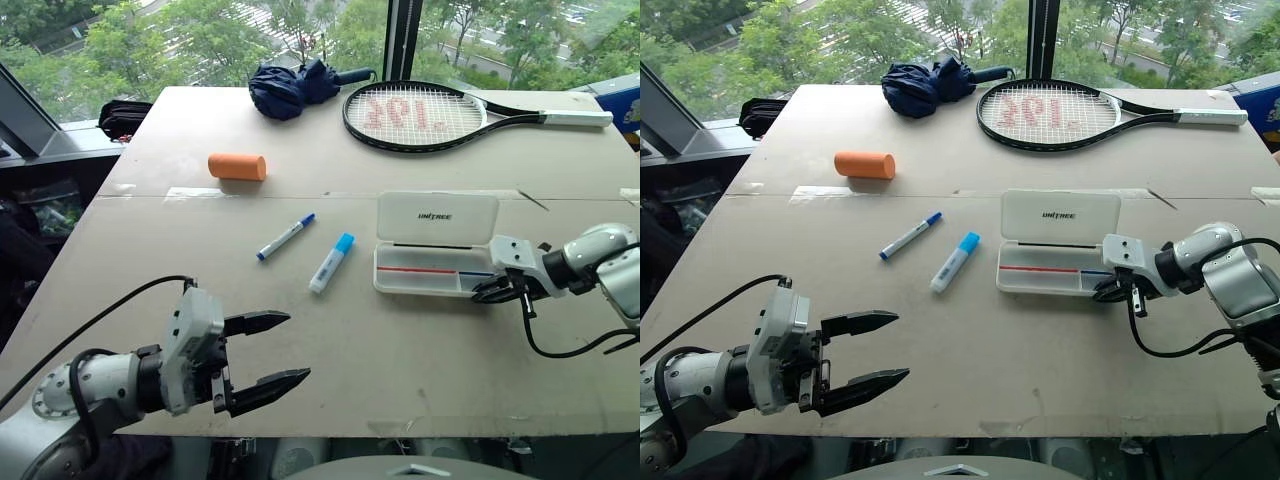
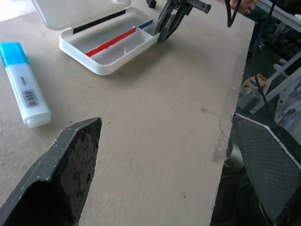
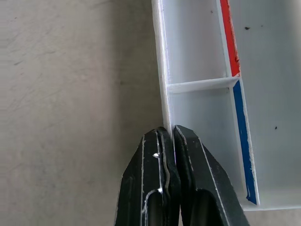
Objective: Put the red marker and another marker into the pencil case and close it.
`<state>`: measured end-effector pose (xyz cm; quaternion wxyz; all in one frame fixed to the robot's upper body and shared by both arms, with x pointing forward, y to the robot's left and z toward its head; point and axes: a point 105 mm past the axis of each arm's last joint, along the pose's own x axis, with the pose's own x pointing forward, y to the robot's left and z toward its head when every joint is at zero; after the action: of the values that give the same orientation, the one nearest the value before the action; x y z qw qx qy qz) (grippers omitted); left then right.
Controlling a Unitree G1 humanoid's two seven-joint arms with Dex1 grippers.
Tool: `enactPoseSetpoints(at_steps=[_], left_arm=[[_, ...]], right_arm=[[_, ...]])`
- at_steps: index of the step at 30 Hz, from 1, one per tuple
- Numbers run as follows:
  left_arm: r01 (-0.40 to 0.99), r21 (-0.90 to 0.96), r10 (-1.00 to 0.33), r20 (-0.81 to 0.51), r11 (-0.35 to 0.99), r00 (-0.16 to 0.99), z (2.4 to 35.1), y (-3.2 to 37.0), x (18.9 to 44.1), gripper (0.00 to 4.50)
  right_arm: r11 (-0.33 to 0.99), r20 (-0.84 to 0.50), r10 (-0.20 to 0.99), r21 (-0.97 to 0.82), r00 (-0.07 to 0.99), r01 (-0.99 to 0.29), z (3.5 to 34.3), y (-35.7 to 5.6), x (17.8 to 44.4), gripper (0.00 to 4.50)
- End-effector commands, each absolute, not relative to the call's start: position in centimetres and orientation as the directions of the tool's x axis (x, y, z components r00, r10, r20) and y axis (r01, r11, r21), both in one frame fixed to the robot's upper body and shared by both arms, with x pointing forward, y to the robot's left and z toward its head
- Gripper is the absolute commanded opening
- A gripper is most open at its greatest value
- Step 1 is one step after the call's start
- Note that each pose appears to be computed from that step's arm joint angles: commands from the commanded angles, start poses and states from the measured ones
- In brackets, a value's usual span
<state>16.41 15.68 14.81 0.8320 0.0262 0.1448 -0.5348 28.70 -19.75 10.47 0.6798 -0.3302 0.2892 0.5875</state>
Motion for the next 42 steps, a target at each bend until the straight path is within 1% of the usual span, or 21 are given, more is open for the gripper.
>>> enactPoseSetpoints(at_steps=[1, 5, 9, 10, 11, 12, 13, 16, 18, 20, 23, 27, 29, 33, 34, 35, 36, 38, 40, 41, 42], left_arm=[[0.905, -0.081, -0.883, -0.272, 0.417, 0.382, 15.1, 15.7, 16.5, 4.5], [0.9, -0.073, -0.876, -0.279, 0.429, 0.394, 14.9, 16.0, 16.6, 4.5], [0.885, -0.077, -0.863, -0.274, 0.459, 0.424, 14.8, 16.3, 16.9, 4.5], [0.878, -0.078, -0.857, -0.274, 0.471, 0.436, 14.7, 16.4, 17.0, 4.5], [0.869, -0.085, -0.851, -0.269, 0.488, 0.451, 14.7, 16.5, 17.2, 4.5], [0.857, -0.093, -0.843, -0.259, 0.508, 0.472, 14.8, 16.7, 17.5, 4.5], [0.843, -0.093, -0.832, -0.25, 0.53, 0.495, 14.9, 16.9, 17.8, 4.5], [0.75, -0.075, -0.74, -0.257, 0.657, 0.622, 14.9, 18.4, 20.3, 4.5], [0.709, -0.074, -0.7, -0.258, 0.701, 0.666, 15.1, 19.0, 21.5, 4.5], [0.629, -0.057, -0.61, -0.324, 0.775, 0.723, 14.8, 20.3, 23.9, 4.5], [0.603, -0.041, -0.573, -0.368, 0.797, 0.733, 15.0, 21.1, 26.1, 4.5], [0.549, 0.057, -0.47, -0.447, 0.834, 0.761, 13.9, 22.2, 31.3, 4.5], [0.576, 0.089, -0.472, -0.479, 0.813, 0.74, 13.2, 21.7, 32.9, 4.5], [0.599, 0.15, -0.451, -0.524, 0.787, 0.723, 11.4, 20.6, 35.8, 4.5], [0.611, 0.151, -0.456, -0.535, 0.777, 0.712, 10.9, 20.2, 36.3, 4.09], [0.628, 0.135, -0.469, -0.551, 0.766, 0.69, 10.3, 19.7, 36.4, 3.96], [0.647, 0.128, -0.479, -0.568, 0.752, 0.669, 9.8, 19.4, 36.3, 3.7], [0.663, 0.121, -0.483, -0.591, 0.738, 0.646, 9.0, 19.4, 36.3, 2.84], [0.675, 0.116, -0.488, -0.604, 0.729, 0.631, 8.6, 19.5, 36.2, 1.86], [0.682, 0.12, -0.495, -0.6, 0.721, 0.629, 8.7, 19.6, 36.2, 1.6], [0.691, 0.122, -0.507, -0.591, 0.713, 0.627, 9.0, 19.6, 36.2, 1.21]], right_arm=[[0.042, -0.785, 0.597, -0.175, 0.165, -0.984, 11.6, -20.2, 28.7, 0.08], [0.02, -0.78, 0.599, -0.214, 0.183, -0.977, 11.5, -20.0, 28.9, 0.08], [-0.006, -0.767, 0.62, -0.216, 0.166, -0.976, 11.5, -19.7, 28.7, 0.08], [-0.006, -0.759, 0.629, -0.219, 0.167, -0.976, 11.7, -19.6, 28.8, 0.61], [-0.01, -0.754, 0.635, -0.221, 0.164, -0.975, 11.9, -19.6, 28.7, 0.91], [-0.015, -0.75, 0.64, -0.228, 0.166, -0.974, 12.1, -19.6, 28.7, 1.36], [-0.015, -0.742, 0.646, -0.246, 0.179, -0.969, 12.3, -19.6, 28.8, 1.91], [0.021, -0.637, 0.74, -0.301, 0.217, -0.953, 14.8, -19.4, 28.2, 3.27], [0.024, -0.551, 0.806, -0.335, 0.217, -0.942, 16.3, -19.0, 27.3, 4.29], [0.077, -0.395, 0.895, -0.321, 0.207, -0.944, 18.5, -18.7, 25.0, 4.4], [0.15, -0.284, 0.93, -0.285, 0.233, -0.947, 19.9, -18.3, 22.8, 4.4], [0.354, -0.14, 0.904, -0.281, 0.403, -0.892, 21.0, -17.4, 20.5, 4.4], [0.42, -0.098, 0.882, -0.277, 0.46, -0.864, 21.3, -17.1, 19.4, 4.4], [0.499, -0.086, 0.839, -0.275, 0.538, -0.822, 20.8, -16.8, 18.1, 4.4], [0.511, -0.088, 0.83, -0.277, 0.551, -0.814, 20.8, -16.8, 17.8, 4.5], [0.524, -0.087, 0.821, -0.278, 0.564, -0.805, 20.7, -16.7, 17.7, 4.5], [0.534, -0.085, 0.814, -0.277, 0.574, -0.798, 20.7, -16.7, 17.6, 4.5], [0.55, -0.085, 0.802, -0.281, 0.591, -0.787, 20.7, -16.6, 17.4, 4.5], [0.563, -0.084, 0.792, -0.281, 0.604, -0.777, 20.7, -16.6, 17.4, 4.5], [0.569, -0.084, 0.788, -0.277, 0.61, -0.774, 20.6, -16.6, 17.3, 4.5], [0.573, -0.084, 0.785, -0.275, 0.613, -0.772, 20.6, -16.6, 17.3, 4.5]])
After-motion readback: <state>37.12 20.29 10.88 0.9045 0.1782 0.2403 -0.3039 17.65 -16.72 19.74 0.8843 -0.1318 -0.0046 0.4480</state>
